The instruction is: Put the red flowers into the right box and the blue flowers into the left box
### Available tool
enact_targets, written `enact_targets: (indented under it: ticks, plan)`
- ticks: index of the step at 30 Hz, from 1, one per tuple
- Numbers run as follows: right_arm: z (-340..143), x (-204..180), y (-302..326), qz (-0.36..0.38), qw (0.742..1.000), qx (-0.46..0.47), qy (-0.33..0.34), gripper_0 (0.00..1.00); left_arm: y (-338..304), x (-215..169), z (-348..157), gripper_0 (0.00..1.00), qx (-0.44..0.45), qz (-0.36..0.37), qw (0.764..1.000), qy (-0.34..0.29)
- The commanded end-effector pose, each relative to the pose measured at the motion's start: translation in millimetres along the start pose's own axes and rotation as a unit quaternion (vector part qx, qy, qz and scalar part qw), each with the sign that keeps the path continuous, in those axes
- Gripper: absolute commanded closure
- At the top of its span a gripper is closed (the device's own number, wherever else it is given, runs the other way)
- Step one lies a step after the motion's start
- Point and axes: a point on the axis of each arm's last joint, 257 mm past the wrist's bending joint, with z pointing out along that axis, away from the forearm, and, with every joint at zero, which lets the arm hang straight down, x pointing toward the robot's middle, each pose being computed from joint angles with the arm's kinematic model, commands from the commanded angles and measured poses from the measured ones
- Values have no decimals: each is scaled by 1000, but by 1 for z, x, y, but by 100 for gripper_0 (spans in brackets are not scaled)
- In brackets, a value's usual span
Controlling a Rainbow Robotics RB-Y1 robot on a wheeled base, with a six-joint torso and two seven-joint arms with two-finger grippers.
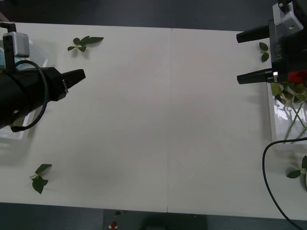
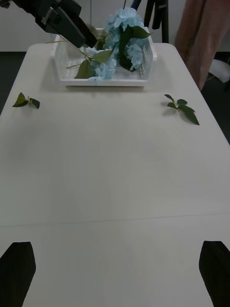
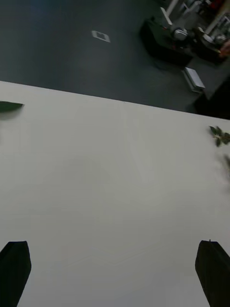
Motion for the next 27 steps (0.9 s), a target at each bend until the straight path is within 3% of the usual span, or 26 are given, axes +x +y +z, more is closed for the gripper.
enact_targets:
  ticks: [1, 15, 27]
  plan:
    - [-8, -16, -8, -35, 999, 13, 5, 0, -45, -7, -13, 0, 57, 67, 996, 11]
    - [-8, -16, -8, -35, 999, 13, 5, 0, -132, 1, -20, 0, 255, 94, 960, 64]
    - [-8, -16, -8, -35, 999, 13, 5, 0, -157, 11, -22, 0, 329, 128, 932, 76]
